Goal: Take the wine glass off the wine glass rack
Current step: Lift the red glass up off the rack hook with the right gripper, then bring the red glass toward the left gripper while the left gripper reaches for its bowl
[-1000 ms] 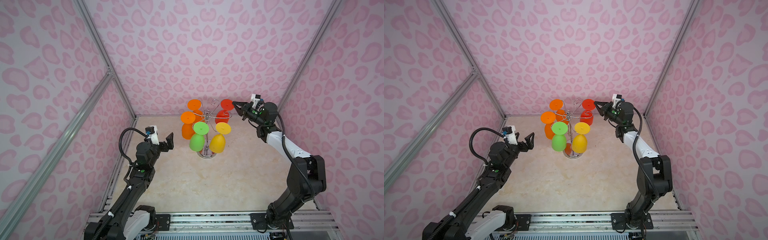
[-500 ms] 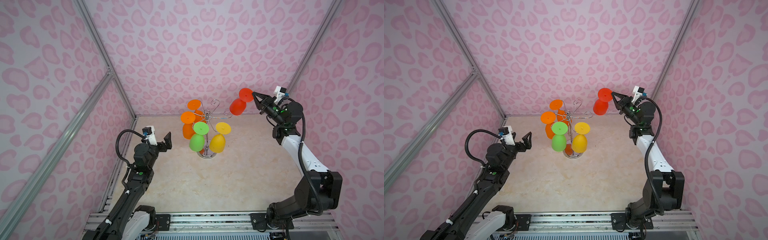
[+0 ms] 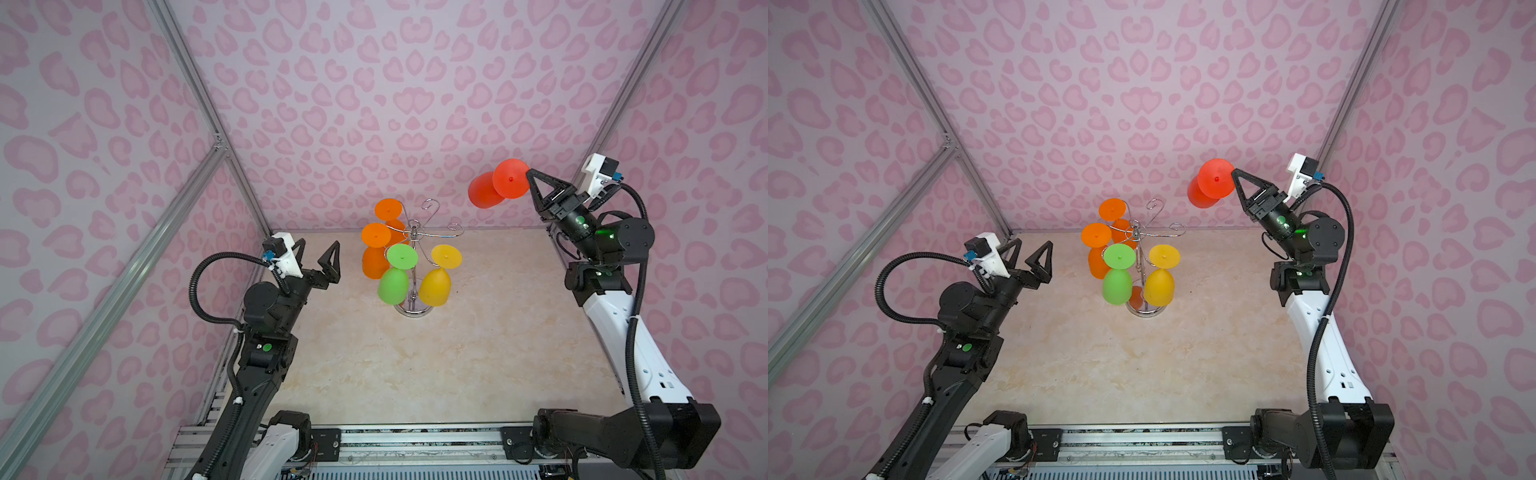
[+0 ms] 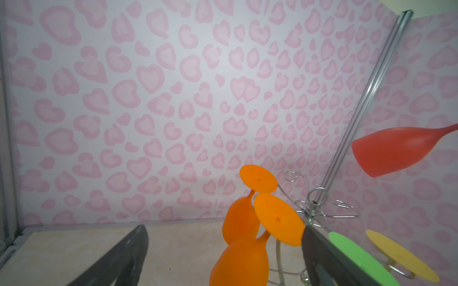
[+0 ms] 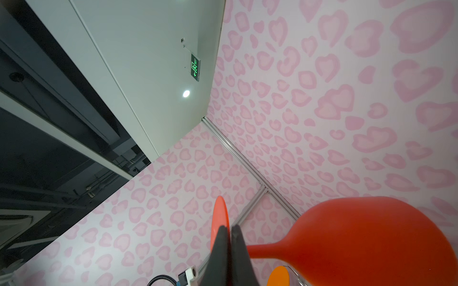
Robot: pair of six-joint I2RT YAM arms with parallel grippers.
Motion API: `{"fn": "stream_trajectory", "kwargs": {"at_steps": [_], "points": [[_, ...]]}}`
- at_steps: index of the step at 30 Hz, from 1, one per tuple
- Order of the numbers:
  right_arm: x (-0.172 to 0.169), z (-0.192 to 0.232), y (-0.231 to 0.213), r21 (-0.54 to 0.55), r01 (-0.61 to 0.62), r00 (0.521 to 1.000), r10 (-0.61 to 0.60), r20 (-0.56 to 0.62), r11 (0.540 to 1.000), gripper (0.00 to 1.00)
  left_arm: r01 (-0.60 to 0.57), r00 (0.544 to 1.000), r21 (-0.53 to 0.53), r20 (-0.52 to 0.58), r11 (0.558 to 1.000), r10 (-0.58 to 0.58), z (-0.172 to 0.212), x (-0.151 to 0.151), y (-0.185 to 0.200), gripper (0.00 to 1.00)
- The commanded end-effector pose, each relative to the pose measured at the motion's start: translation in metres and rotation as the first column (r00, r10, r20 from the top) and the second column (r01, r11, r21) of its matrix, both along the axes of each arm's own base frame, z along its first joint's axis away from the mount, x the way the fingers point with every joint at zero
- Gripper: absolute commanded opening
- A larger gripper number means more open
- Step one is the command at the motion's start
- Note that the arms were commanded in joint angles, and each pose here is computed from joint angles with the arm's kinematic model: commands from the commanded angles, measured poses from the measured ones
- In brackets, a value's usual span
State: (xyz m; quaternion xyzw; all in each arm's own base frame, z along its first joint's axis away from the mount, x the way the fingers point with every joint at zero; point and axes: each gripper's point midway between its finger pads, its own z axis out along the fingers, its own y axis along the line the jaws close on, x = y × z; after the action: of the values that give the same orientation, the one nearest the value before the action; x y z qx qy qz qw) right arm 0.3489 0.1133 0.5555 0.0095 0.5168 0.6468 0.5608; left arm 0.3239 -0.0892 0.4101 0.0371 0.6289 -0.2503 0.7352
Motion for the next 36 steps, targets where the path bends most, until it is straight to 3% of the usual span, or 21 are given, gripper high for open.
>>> {"fn": "stream_trajectory", "kwargs": {"at_steps": [1, 4, 10, 17, 23, 29, 36], "points": [[-0.027, 0.021, 0.02, -0.012, -0.073, 0.991, 0.074, 0.107, 0.997, 0.0, 0.248, 0.968, -0.036, 0.05, 0.968, -0.246, 0.031, -0.012, -0.036, 0.98], [-0.041, 0.027, 0.044, -0.014, -0.153, 0.977, 0.153, 0.148, 0.988, 0.0, 0.397, 0.917, -0.029, 0.065, 0.918, -0.394, 0.048, -0.013, -0.06, 0.99], [-0.067, 0.034, 0.082, 0.01, -0.313, 0.924, 0.302, 0.236, 0.95, 0.0, 0.577, 0.816, -0.026, 0.064, 0.816, -0.575, 0.06, -0.007, -0.09, 1.0], [-0.082, 0.035, 0.101, 0.075, -0.452, 0.86, 0.412, 0.3, 0.889, 0.0, 0.706, 0.705, -0.006, 0.088, 0.708, -0.703, 0.058, -0.006, -0.116, 1.0], [-0.081, 0.025, 0.111, 0.096, -0.491, 0.845, 0.448, 0.292, 0.866, 0.0, 0.782, 0.617, 0.026, 0.108, 0.622, -0.78, 0.054, -0.012, -0.136, 1.0], [-0.081, 0.018, 0.115, 0.141, -0.549, 0.816, 0.492, 0.302, 0.824, 0.0, 0.787, 0.607, 0.018, 0.15, 0.616, -0.78, 0.059, -0.01, -0.142, 1.0], [-0.076, 0.009, 0.118, 0.177, -0.581, 0.801, 0.52, 0.297, 0.794, 0.0, 0.825, 0.549, 0.032, 0.195, 0.564, -0.813, 0.072, -0.026, -0.15, 0.94]]}}
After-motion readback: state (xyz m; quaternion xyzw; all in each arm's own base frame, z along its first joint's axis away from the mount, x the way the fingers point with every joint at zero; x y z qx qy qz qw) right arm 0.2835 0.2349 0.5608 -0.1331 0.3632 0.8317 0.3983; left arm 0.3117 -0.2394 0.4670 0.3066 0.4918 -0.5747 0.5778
